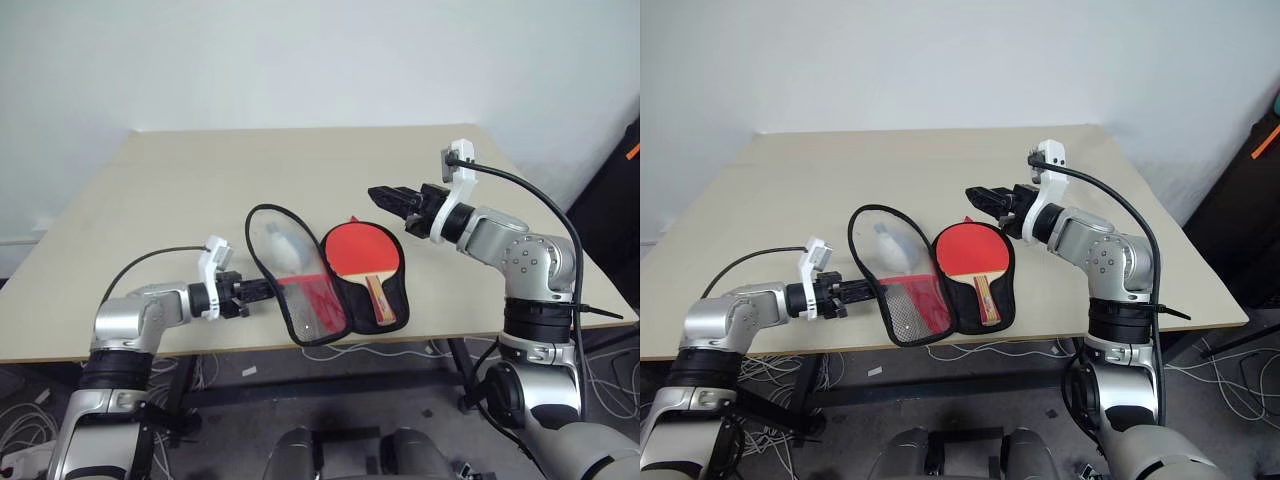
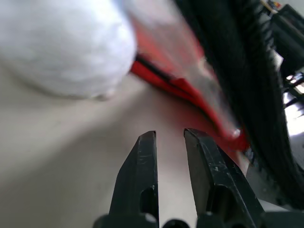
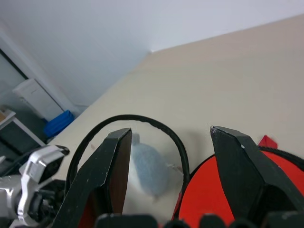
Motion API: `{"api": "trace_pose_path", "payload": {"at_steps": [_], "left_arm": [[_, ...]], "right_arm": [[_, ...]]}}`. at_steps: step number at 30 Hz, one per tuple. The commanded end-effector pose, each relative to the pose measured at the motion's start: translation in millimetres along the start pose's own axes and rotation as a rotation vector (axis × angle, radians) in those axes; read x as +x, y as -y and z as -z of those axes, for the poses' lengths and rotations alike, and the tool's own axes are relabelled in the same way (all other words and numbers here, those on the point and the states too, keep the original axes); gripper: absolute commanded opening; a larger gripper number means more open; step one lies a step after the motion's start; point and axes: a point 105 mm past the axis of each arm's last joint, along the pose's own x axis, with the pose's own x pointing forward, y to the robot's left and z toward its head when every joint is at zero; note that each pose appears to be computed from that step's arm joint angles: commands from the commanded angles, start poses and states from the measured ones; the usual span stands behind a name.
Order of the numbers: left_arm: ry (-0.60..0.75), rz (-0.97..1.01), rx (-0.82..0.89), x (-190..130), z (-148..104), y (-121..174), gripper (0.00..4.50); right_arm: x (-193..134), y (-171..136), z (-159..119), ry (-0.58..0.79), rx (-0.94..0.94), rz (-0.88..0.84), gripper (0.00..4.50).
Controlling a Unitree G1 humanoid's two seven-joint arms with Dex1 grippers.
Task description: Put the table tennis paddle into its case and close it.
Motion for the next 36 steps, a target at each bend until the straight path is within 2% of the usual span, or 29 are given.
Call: {"api": "trace_pose_path", "payload": {"at_steps": [1, 7, 15, 22, 26, 30, 36], "left_arm": [[0.029, 0.038, 0.061, 9, -18, 7, 0.92], [0.035, 0.089, 0.073, 25, -26, 15, 0.92], [0.031, 0.171, 0.090, 70, -28, 38, 0.92], [0.041, 0.168, 0.096, 99, -28, 43, 0.92], [0.073, 0.076, 0.087, 113, -33, 33, 0.92], [0.114, 0.008, 0.066, 124, -37, 26, 0.92], [0.150, 0.102, 0.027, 115, -44, 40, 0.92]], "right_arm": [[-12, -23, -25, 0.116, -0.028, -0.123, 2.87], [-20, -35, -42, 0.208, 0.018, -0.206, 2.87], [-25, -43, -55, 0.288, 0.057, -0.248, 2.87], [-37, -54, -73, 0.374, 0.118, -0.338, 2.87], [-30, -53, -60, 0.302, 0.095, -0.314, 2.87], [-7, -29, -17, 0.109, 0.043, -0.152, 2.87], [0, -15, 0, 0.066, 0.029, -0.087, 2.87]]}}
